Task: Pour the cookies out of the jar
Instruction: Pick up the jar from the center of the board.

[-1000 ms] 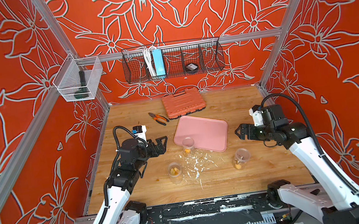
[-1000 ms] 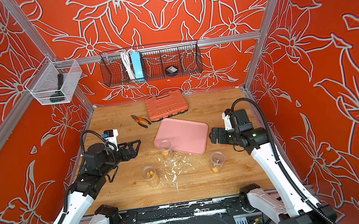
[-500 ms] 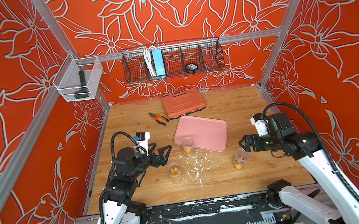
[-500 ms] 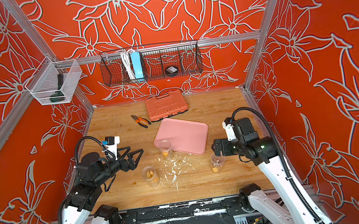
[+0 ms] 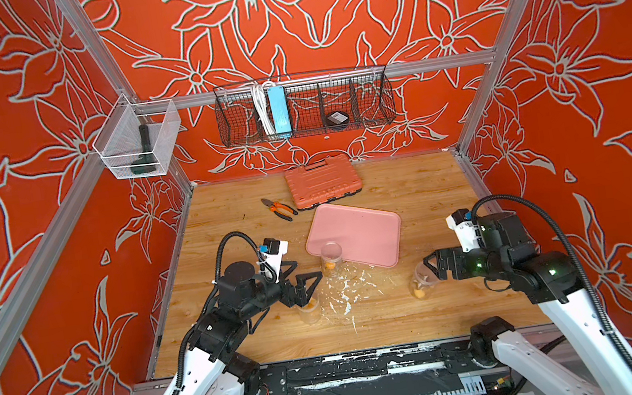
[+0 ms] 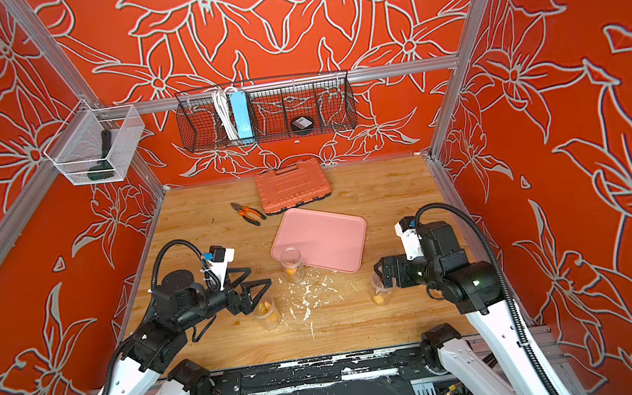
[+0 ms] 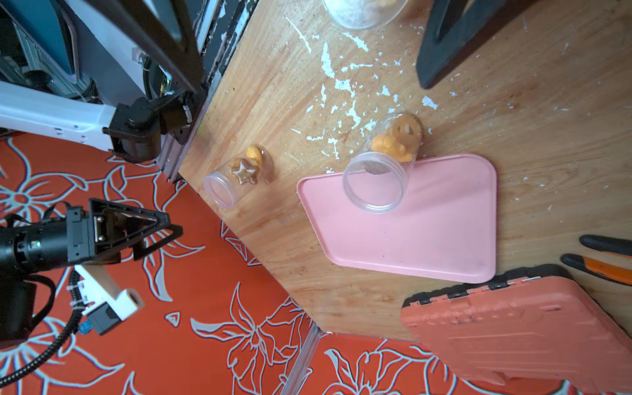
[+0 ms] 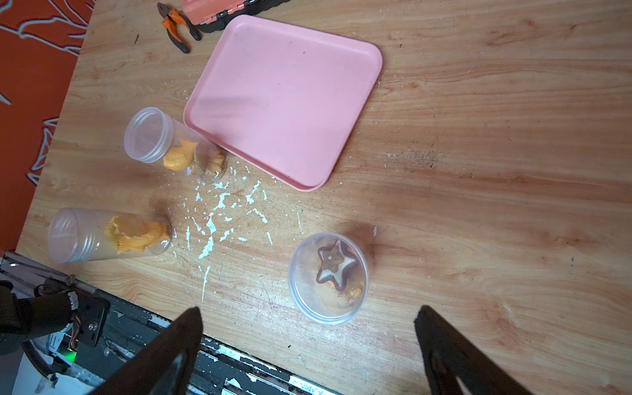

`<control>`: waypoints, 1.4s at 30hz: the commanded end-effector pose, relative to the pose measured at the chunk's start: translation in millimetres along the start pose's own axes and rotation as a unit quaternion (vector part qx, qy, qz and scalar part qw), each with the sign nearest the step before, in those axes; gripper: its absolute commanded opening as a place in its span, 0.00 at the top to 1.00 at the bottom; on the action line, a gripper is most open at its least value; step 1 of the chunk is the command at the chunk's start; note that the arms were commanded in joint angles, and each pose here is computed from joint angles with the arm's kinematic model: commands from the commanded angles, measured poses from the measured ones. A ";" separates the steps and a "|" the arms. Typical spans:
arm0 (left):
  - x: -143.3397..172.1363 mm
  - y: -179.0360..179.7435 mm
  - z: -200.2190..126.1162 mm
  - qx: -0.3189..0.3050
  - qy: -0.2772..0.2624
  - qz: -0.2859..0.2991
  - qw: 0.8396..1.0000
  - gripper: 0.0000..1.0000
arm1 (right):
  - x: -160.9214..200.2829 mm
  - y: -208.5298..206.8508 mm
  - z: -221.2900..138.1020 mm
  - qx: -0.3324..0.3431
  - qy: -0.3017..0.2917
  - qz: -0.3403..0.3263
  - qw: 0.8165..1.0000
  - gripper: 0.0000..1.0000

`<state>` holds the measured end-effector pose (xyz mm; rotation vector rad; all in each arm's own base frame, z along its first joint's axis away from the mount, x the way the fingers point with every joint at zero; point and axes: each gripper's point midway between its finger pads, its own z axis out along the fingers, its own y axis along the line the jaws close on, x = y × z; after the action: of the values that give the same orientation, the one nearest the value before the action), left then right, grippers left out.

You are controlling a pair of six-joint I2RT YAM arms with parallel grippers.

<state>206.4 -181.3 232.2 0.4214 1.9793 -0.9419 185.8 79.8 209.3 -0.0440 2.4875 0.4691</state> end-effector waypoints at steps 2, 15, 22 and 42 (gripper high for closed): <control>0.3 -4.6 1.4 0.010 -0.001 0.008 1.000 0.02 | 8.7 -0.8 13.6 0.000 0.038 -0.001 0.999 0.01; 11.2 -6.7 12.0 0.027 0.027 0.001 0.999 0.02 | 26.4 -10.5 42.4 0.053 0.130 -0.005 0.990 0.01; 15.9 -8.1 16.6 0.037 0.041 -0.003 0.998 0.02 | 42.9 -14.5 49.9 0.113 0.179 -0.042 0.977 0.01; 14.4 -5.8 14.3 0.023 0.034 -0.001 0.999 0.02 | 51.3 -20.0 66.0 0.173 0.225 -0.074 0.956 0.01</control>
<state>203.9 -195.6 218.9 0.4728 2.0301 -0.9905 179.1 90.7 114.7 -0.2307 2.9691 -0.0173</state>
